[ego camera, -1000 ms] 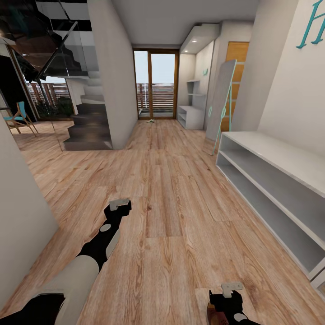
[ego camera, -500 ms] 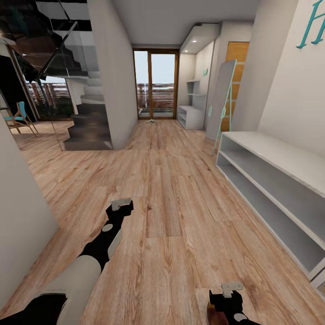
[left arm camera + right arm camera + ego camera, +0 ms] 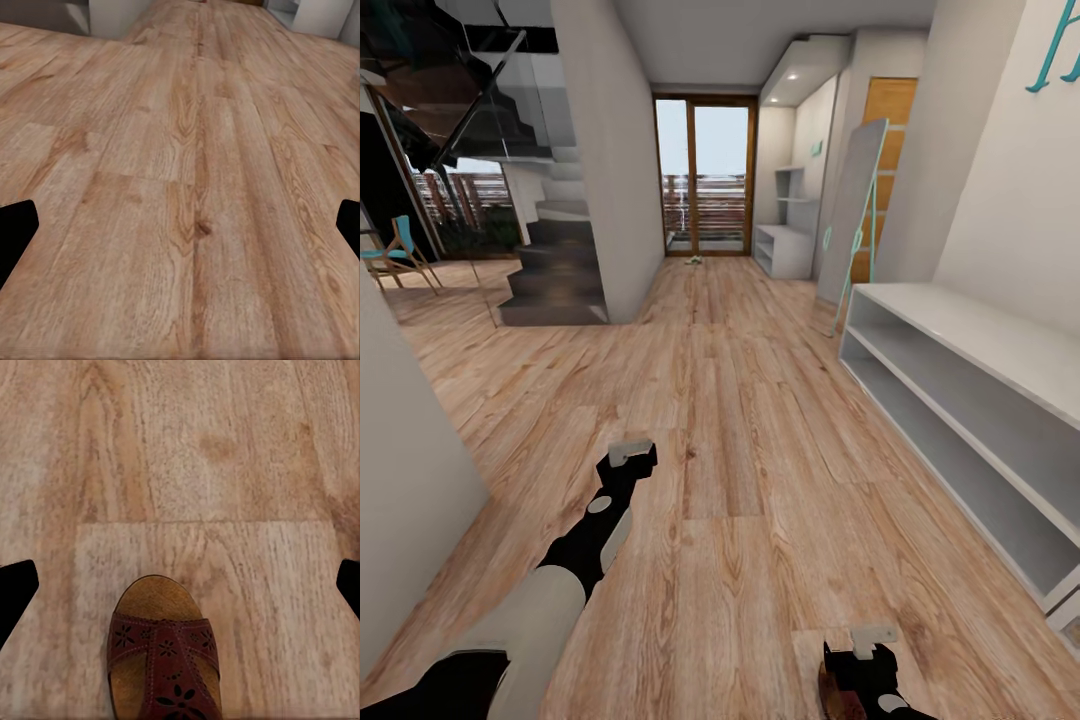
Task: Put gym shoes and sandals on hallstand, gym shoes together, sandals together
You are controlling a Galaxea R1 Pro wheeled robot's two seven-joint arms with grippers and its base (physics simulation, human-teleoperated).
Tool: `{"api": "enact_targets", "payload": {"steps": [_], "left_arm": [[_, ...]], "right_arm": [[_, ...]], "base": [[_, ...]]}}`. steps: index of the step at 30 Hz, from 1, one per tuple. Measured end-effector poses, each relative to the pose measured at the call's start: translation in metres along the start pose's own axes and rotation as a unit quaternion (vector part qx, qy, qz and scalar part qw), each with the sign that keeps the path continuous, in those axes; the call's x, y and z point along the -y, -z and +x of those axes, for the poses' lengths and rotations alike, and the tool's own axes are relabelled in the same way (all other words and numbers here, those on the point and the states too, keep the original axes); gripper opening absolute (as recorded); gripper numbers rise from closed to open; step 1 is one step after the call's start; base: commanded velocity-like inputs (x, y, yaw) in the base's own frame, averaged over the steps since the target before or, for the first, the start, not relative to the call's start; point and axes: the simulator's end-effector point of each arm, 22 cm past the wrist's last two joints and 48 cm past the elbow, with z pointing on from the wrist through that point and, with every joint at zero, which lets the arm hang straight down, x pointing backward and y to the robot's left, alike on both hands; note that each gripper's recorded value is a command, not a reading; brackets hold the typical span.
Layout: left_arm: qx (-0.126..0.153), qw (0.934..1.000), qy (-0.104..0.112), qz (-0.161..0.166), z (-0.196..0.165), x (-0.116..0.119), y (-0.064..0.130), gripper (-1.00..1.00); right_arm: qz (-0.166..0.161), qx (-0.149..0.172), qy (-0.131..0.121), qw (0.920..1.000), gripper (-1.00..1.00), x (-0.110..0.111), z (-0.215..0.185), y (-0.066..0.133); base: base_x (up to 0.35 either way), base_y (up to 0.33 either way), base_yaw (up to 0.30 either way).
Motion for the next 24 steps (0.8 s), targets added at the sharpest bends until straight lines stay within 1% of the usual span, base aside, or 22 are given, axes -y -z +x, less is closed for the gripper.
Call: {"api": "enact_targets", "payload": {"steps": [24], "left_arm": [[-0.049,0.9988,-0.004,-0.007,0.070,-0.010,-0.015,1.00]], "right_arm": [[-0.005,-0.049,0.006,0.9988,1.00,-0.006,0.051,-0.012]], "base": [[0.000,0.000,0.000]]}}
